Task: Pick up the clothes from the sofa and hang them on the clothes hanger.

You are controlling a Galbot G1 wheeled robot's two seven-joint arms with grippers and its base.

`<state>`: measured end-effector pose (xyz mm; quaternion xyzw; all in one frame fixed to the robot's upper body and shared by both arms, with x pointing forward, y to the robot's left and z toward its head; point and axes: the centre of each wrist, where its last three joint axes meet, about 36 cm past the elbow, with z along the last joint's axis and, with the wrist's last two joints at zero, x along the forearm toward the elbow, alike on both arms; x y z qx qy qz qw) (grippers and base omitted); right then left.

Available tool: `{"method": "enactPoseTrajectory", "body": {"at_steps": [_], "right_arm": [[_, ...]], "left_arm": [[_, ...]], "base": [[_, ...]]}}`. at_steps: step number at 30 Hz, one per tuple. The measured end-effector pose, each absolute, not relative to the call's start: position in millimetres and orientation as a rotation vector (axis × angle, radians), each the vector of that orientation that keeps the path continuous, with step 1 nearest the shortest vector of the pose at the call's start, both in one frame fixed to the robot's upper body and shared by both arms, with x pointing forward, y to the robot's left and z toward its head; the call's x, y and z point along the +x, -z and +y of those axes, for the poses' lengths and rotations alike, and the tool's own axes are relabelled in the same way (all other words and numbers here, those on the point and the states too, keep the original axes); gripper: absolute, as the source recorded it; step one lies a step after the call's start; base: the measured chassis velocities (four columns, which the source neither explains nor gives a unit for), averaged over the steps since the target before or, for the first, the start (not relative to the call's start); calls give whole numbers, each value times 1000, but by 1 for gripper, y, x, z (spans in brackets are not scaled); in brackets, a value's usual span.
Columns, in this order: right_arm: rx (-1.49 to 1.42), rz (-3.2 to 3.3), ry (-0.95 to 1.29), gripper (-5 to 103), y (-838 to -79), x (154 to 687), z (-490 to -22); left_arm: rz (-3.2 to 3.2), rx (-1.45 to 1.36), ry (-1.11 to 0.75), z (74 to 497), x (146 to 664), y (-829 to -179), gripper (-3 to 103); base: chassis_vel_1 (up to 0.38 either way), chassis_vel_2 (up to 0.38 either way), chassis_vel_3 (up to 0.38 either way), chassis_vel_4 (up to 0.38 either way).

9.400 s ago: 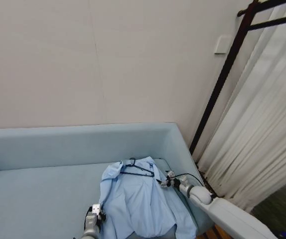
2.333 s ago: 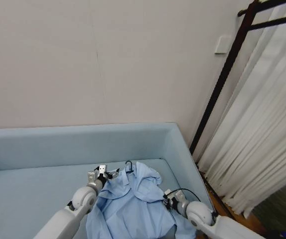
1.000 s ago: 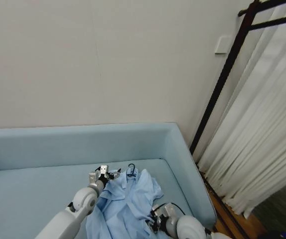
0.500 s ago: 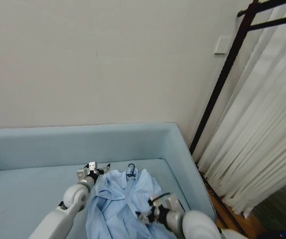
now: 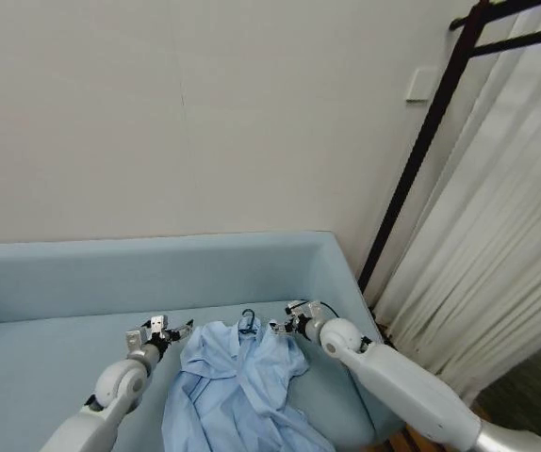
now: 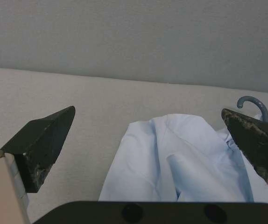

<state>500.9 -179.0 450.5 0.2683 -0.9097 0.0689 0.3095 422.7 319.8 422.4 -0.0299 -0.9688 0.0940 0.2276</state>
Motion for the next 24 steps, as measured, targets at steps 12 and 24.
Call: {"method": "enactPoseTrajectory", "body": {"at_steps": [12, 24], "right_arm": [[779, -2298, -114, 100, -415, 510, -158], [565, -2275, -174, 100, -361, 529, -196]], "left_arm": [[-2697, -104, -285, 308, 427, -426, 100], [-2718, -74, -287, 314, 427, -427, 100]], "base": [[0, 0, 0, 0], [0, 0, 0, 0]]}}
